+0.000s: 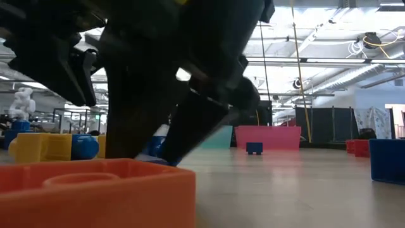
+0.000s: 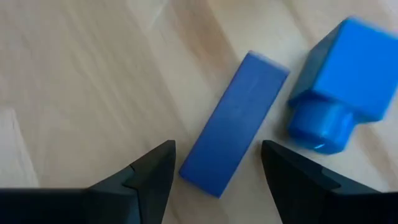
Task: Sort blocks by size
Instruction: Put the dark blue block into the transparent bin
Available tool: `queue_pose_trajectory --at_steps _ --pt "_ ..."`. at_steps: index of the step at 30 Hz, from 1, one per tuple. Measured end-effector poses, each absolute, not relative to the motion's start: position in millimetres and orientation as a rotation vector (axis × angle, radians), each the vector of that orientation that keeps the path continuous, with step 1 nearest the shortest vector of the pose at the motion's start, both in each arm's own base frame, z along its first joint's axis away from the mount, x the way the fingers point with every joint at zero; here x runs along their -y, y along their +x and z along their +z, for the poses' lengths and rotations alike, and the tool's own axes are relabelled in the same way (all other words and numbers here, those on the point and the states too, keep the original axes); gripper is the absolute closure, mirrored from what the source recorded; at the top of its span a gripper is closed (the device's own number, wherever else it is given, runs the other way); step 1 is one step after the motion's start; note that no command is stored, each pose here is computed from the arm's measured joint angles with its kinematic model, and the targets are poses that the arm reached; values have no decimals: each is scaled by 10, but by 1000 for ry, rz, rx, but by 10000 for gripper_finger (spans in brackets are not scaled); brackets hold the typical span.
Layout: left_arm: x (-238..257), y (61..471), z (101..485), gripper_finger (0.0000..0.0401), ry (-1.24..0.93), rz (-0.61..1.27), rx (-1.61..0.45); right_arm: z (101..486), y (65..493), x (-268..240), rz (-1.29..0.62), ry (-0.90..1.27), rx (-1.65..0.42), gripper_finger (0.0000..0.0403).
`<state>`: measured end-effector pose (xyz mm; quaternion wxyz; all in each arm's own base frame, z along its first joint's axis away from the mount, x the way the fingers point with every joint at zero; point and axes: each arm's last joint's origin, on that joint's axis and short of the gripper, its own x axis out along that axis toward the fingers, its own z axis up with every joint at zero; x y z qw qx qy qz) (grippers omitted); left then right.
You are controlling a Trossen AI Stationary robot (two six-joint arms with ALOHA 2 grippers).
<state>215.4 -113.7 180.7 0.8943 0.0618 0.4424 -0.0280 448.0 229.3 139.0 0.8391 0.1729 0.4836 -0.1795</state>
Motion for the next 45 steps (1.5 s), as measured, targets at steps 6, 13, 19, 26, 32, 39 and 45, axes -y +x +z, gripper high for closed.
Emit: queue_pose_trajectory --at_steps 6,13,19,26,32,39,45 --pt "1163 2216 1862 300 263 -117 -821 1385 4473 -2268 -400 333 -1023 201" --pt "1191 2252 1900 247 280 -157 -766 1338 4427 -2250 -402 286 -1062 290" --pt "1234 2281 1934 195 219 -218 -726 1342 4425 -2242 -372 177 -1060 322" --pt "1289 2288 1884 173 214 -231 -735 1372 4399 -2249 -416 3 -988 312" --pt "1320 2334 1772 173 233 -218 -760 1394 4403 -2239 -466 -80 -928 313" --pt "1371 2427 1630 173 270 -217 -750 1425 4457 -2225 -471 -121 -872 313" --pt "1384 2454 1559 173 304 -215 -758 1444 4487 -2229 -463 -140 -843 313"
